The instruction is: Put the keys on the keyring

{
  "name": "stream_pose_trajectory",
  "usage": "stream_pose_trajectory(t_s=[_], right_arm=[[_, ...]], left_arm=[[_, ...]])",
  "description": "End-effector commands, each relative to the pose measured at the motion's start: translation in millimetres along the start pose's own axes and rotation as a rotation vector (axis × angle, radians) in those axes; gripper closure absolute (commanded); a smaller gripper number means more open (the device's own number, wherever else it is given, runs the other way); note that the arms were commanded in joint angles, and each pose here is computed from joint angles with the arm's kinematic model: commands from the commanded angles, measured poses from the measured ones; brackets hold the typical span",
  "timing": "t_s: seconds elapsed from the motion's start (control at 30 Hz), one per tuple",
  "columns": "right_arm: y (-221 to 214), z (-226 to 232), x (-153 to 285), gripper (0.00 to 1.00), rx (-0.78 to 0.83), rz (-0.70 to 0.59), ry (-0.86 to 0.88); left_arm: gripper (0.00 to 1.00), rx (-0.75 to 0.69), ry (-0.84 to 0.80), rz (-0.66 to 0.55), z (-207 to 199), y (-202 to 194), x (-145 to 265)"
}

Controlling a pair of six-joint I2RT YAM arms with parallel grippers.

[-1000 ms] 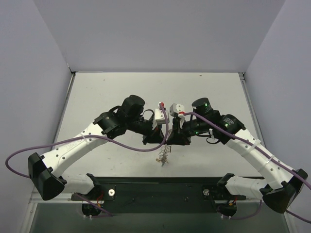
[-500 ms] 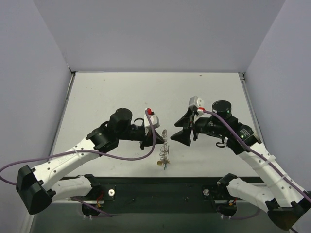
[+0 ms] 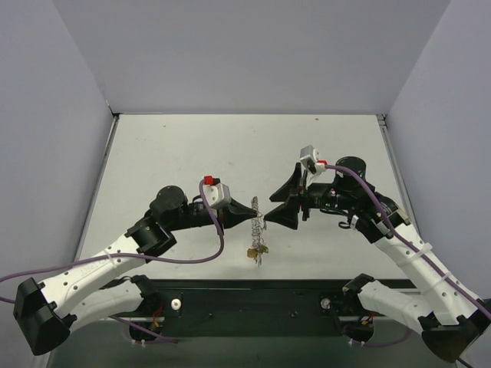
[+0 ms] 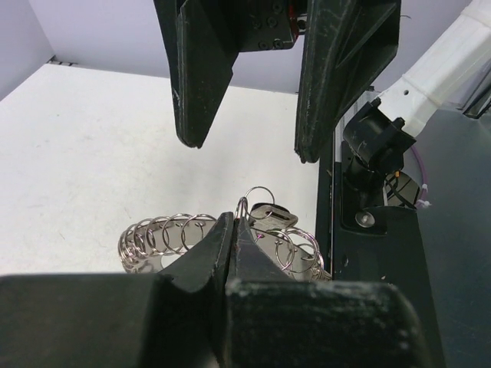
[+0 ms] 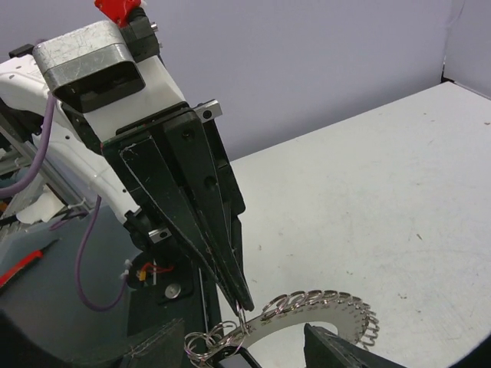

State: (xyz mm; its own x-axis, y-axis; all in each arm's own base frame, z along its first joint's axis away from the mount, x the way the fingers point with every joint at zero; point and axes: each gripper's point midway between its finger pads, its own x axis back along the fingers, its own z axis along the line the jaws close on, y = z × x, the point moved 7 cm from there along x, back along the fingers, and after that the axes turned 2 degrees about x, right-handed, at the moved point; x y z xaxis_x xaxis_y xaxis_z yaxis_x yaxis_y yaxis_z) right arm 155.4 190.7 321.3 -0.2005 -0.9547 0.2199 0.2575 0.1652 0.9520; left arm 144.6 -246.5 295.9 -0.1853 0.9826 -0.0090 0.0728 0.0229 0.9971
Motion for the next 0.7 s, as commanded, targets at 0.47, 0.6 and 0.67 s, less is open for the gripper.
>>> stream_pose_trajectory(t_s=[0.47,0.6,0.67], right_arm=[[-3,-5,-11,0.62,-0.13,0.055,0.028],[-5,-3,-10,0.7,-0.131,0.056,0.045],[-5,-1,-10,0.77,-0.13,0.058,0.061]], left_arm=[[1.0,-0.104,0.017,-0.141,-2,37,3],[1.0,-0.109,0.019,-0.141,-1,38,3],[1.0,-0.112,0.02,-0.144,-1,39,4]])
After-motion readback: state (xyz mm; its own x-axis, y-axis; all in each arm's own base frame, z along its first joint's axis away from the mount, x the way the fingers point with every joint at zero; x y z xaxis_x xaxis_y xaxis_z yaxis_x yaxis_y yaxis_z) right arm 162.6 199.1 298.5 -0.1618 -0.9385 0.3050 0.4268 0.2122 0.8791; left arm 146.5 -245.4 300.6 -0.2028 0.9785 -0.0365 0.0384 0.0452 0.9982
